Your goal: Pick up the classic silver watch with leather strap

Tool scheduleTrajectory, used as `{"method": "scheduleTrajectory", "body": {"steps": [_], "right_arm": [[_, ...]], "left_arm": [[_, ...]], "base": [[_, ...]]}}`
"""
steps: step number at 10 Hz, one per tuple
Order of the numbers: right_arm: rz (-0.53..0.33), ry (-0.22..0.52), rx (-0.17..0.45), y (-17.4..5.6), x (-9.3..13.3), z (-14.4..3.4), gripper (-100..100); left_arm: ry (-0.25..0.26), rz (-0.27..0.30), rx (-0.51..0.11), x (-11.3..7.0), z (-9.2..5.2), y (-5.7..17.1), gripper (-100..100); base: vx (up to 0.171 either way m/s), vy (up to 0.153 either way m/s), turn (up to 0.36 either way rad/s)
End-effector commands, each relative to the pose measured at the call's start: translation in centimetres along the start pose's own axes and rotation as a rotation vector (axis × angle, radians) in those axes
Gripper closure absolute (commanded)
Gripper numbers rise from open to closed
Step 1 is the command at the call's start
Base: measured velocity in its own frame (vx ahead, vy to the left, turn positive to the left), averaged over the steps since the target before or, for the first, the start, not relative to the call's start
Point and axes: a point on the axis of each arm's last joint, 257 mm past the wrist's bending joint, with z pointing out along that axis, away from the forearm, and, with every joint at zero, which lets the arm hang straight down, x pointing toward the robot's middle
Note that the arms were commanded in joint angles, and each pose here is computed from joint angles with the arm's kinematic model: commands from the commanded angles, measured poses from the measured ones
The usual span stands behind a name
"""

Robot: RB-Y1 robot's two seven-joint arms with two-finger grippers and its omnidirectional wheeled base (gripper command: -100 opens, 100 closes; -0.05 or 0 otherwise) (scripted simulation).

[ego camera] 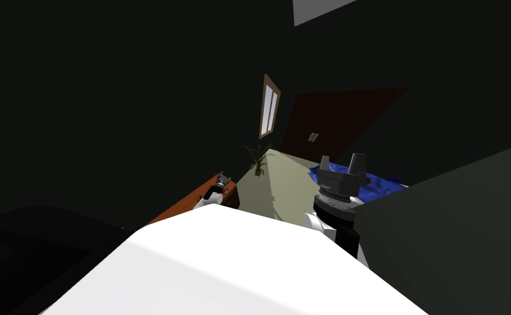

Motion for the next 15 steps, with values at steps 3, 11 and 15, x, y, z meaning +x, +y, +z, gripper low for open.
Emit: {"method": "scheduleTrajectory", "body": {"steps": [3,11,15], "right_arm": [[0.0,0.0,0.0,0.0,0.0,0.0,0],[0.0,0.0,0.0,0.0,0.0,0.0,0],[0.0,0.0,0.0,0.0,0.0,0.0,0]], "left_arm": [[-0.106,-0.104,-0.08,-4.0,0.2,3.2,-100],[-0.378,-0.363,-0.252,-12.8,-1.9,11.1,-100],[-0.482,-0.465,-0.308,-15.5,-3.5,14.1,-100]], "base": [[0.025,0.013,0.003],[0.027,0.013,0.002],[0.021,0.012,0.003]]}}
